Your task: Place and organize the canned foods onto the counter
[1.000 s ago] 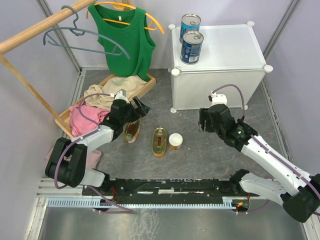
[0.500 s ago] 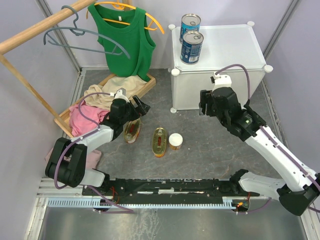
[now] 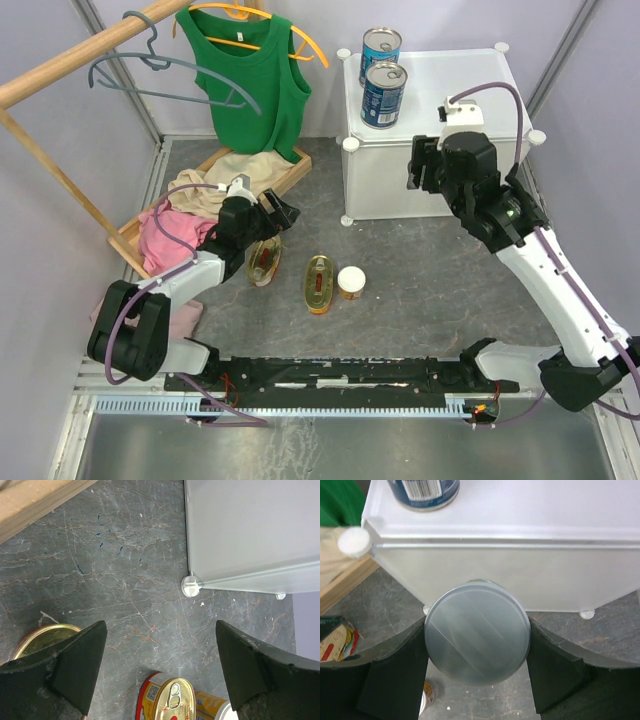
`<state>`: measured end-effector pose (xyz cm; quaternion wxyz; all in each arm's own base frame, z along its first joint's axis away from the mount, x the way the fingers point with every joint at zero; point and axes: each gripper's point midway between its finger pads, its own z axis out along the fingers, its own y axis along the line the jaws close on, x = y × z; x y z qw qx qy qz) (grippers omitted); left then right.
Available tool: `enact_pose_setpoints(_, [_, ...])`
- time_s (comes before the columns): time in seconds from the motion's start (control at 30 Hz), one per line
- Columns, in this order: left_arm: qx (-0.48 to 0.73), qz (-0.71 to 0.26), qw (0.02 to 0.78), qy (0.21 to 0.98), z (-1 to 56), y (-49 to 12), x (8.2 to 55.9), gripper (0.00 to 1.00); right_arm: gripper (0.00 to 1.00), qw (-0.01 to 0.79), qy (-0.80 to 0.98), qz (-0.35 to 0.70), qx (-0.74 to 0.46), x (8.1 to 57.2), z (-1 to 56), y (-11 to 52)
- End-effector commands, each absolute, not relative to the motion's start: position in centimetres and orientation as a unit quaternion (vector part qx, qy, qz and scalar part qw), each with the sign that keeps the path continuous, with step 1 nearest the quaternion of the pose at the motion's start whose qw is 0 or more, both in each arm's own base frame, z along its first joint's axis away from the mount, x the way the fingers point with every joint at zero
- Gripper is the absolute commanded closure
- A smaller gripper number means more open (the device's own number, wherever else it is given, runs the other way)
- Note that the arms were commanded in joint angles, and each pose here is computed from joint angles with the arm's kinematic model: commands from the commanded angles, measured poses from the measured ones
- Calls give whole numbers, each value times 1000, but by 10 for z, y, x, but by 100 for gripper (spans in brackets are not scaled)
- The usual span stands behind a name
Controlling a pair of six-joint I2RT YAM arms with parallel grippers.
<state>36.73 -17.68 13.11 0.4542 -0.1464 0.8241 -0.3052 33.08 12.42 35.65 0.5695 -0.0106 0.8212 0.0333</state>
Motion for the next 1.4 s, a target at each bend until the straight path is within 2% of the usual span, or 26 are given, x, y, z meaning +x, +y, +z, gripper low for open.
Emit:
enact_pose_setpoints(0.0, [-145, -325, 483, 800, 162, -182, 376, 5, 96, 622, 781, 43, 7, 347, 410, 118])
enact_pose_setpoints(0.5, [-143, -325, 483, 800, 165, -182, 376, 5, 97, 652, 758, 19, 31, 401, 449, 102])
enact_pose_setpoints(1.37, [-142, -327, 484, 799, 172, -183, 379, 5, 97, 628, 776, 27, 54, 495, 436, 92])
